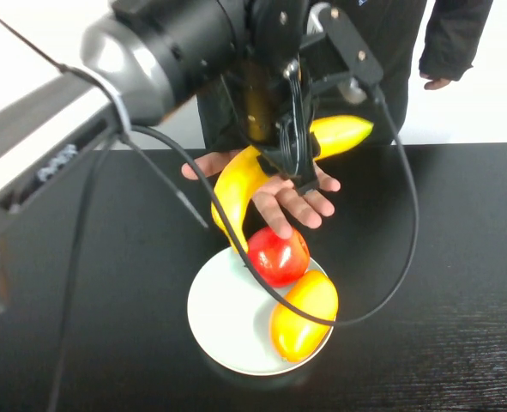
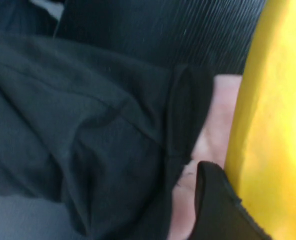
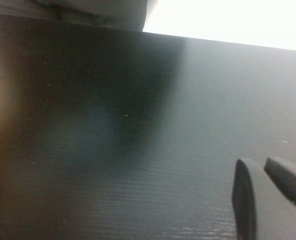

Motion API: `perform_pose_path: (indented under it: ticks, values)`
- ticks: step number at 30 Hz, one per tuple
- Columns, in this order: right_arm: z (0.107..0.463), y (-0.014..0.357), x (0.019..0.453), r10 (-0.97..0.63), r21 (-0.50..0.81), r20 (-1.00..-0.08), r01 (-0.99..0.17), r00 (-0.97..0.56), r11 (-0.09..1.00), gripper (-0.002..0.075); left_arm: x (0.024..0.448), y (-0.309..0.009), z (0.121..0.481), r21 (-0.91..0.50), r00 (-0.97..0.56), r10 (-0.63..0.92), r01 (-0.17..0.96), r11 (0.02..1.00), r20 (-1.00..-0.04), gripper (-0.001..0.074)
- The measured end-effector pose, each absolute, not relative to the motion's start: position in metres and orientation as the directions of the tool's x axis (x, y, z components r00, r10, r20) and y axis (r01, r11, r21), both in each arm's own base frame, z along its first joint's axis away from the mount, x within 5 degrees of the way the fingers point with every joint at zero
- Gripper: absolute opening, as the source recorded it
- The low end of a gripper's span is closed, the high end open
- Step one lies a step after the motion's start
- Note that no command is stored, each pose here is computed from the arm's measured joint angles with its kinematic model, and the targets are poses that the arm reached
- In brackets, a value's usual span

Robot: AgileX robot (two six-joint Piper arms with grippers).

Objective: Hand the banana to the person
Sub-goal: Hand the grabbed banana to the person

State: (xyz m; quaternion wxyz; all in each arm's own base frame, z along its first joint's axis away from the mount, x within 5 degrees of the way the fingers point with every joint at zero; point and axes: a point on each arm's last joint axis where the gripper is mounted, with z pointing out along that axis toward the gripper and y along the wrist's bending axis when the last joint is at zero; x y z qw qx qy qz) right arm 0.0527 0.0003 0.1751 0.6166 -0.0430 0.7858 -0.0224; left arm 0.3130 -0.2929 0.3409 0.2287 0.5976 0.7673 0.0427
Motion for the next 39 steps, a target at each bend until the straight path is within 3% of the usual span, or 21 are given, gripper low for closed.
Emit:
perform_pose_path:
  ticks: [5,17,22,26,35,39]
  values:
    - [0.175,0.0,0.053,-0.095,-0.088,-0.967,-0.04,-0.236,0.995,-0.0007,0.322,-0.299,0.321,0.341,-0.184,0.949,0.901,0.266,-0.255,0.0284]
    - [0.175,0.0,0.053,-0.095,-0.088,-0.967,-0.04,-0.236,0.995,-0.0007,0.325,-0.302,0.314,0.346,-0.179,0.951,0.901,0.261,-0.251,0.029]
    - [0.175,0.0,0.053,-0.095,-0.088,-0.967,-0.04,-0.236,0.995,-0.0007,0.326,-0.302,0.314,0.347,-0.179,0.952,0.901,0.26,-0.25,0.0432]
    - [0.175,0.0,0.053,-0.097,-0.09,-0.967,-0.04,-0.236,0.995,-0.0007,0.325,-0.302,0.315,0.351,-0.177,0.951,0.899,0.261,-0.252,0.0481]
    - [0.175,0.0,0.053,-0.097,-0.09,-0.967,-0.04,-0.236,0.995,-0.0007,0.302,-0.278,0.364,0.393,-0.175,0.924,0.866,0.308,-0.339,0.0486]
    - [0.175,0.0,0.053,-0.097,-0.09,-0.967,-0.04,-0.236,0.995,-0.0007,0.272,-0.24,0.377,0.386,-0.219,0.896,0.844,0.372,-0.385,0.0405]
